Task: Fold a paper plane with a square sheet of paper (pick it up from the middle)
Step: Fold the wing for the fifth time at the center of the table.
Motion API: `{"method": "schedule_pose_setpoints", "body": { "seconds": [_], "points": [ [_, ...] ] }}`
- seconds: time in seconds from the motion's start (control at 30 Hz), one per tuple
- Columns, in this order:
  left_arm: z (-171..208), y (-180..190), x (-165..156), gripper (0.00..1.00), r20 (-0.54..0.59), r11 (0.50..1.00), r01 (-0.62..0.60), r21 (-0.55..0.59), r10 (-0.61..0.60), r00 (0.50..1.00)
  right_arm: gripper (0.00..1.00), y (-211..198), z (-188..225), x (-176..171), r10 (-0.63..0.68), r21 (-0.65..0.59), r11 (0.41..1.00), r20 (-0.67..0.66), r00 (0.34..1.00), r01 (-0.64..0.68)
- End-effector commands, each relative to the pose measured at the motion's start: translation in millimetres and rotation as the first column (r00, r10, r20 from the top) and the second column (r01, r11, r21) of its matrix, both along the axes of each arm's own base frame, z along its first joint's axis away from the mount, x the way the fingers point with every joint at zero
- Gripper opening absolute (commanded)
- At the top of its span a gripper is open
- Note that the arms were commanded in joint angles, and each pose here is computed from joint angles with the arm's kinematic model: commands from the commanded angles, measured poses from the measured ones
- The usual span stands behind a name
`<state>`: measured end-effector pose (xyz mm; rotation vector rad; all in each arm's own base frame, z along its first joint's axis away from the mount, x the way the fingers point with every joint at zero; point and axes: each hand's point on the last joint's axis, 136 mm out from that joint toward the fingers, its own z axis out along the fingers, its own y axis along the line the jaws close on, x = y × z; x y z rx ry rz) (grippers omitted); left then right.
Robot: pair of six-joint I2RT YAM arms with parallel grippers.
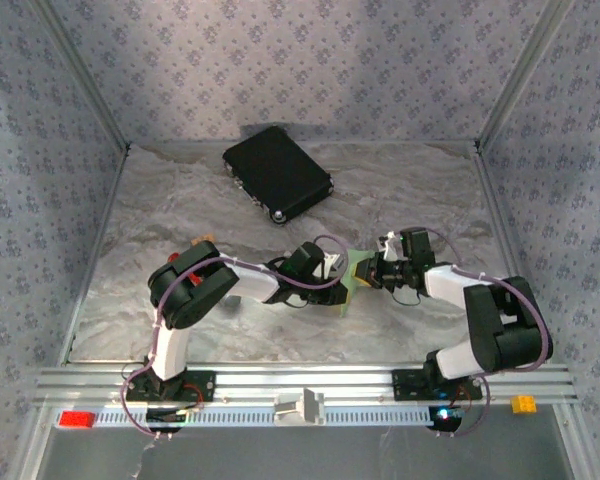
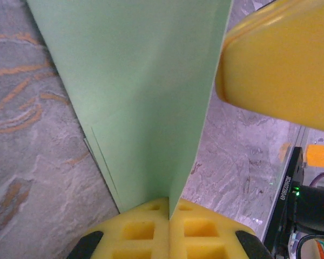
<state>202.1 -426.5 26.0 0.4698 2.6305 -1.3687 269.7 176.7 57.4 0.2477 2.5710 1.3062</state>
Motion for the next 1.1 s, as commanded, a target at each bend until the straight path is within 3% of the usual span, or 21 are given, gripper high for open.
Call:
{"method": "schedule_pose_setpoints", "body": {
  "seconds": [0.0, 1.07],
  "points": [
    [-34.8, 27.1, -11.7, 0.00, -0.092, 0.991, -0.031, 0.131, 0.043, 0.995, 0.09, 4.8, 7.0, 8.8, 0.028, 0.014, 0.999, 0.041, 0.999, -0.028],
    [-46.1, 34.4, -9.3, 0.00, -0.146, 0.978, -0.055, 0.199, 0.085, 0.986, 0.09, 1.5, -19.6, 20.8, 0.025, -0.018, 1.000, 0.001, 1.000, -0.025]
  ]
}}
